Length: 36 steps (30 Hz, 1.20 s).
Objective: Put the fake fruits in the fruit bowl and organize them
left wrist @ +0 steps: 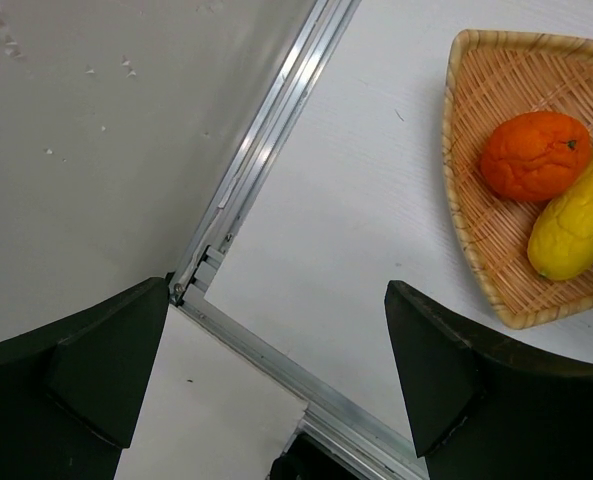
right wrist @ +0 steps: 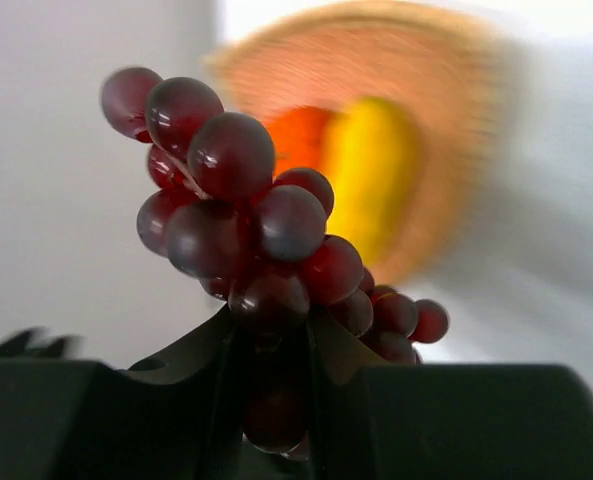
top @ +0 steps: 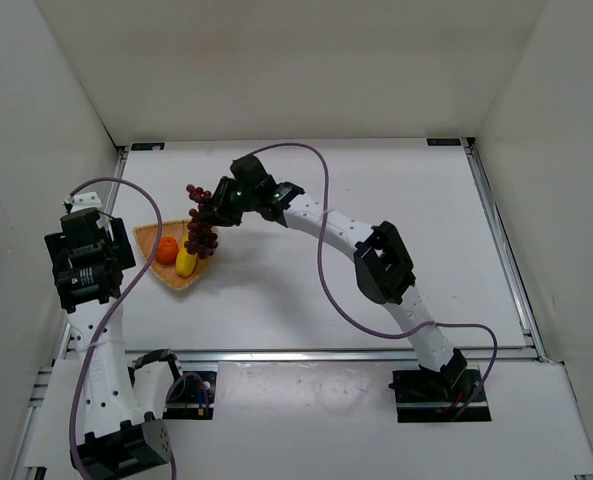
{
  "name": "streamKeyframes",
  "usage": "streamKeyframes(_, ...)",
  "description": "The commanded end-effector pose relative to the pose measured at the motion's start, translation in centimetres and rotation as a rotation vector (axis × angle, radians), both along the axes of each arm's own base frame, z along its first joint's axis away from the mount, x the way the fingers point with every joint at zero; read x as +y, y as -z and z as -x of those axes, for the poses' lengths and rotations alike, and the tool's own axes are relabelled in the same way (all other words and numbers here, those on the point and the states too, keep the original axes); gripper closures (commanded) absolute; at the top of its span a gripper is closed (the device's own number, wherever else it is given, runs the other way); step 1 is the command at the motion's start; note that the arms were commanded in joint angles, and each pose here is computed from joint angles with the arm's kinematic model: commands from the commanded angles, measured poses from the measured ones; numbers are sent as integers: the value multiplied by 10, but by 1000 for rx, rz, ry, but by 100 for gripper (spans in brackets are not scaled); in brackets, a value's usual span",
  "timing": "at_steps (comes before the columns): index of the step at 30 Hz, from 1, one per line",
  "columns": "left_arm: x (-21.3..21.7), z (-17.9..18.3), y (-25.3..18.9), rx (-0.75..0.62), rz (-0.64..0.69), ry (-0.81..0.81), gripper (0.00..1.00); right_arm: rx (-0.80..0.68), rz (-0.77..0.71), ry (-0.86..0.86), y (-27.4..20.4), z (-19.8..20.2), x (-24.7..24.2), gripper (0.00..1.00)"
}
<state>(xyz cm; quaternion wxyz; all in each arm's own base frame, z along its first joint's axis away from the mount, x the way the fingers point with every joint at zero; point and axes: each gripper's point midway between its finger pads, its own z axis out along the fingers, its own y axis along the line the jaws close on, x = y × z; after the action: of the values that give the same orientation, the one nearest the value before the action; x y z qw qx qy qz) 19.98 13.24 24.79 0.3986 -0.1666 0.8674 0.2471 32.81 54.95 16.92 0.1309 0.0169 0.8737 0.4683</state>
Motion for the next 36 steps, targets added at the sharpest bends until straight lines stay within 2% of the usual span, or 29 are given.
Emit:
streamKeyframes(1,3,-4,-6,-4,-3,-3,0,97,-248,5,-34,-4,42,99)
streamKeyframes(4,2,-5,2,11,0,10,0,186,-327,23,-32,0,63,99)
streamKeyframes(12,2,-9,20,58,22,17,0,337,-274,90,28,0,73,97)
streamKeyframes(18,2,-10,22,63,16,23,0,355,-241,107,46,0,71,69)
streamKeyframes(19,2,-10,22,64,16,23,0,358,-220,106,53,1,69,58)
streamKeyframes(21,2,-10,22,64,16,23,0,360,-197,105,56,4,65,51)
streamKeyframes(22,2,-10,22,64,16,23,0,345,-184,95,59,5,64,42)
streamKeyframes(23,2,-10,22,64,16,23,0,330,-179,97,54,4,63,38)
streamKeyframes(28,2,-10,22,64,16,23,0,287,-108,72,44,13,48,26)
streamKeyframes(34,2,-10,21,70,10,41,0,288,-5,72,43,22,22,22)
streamKeyframes(36,4,-10,16,66,-5,39,0,262,-2,56,29,26,16,17)
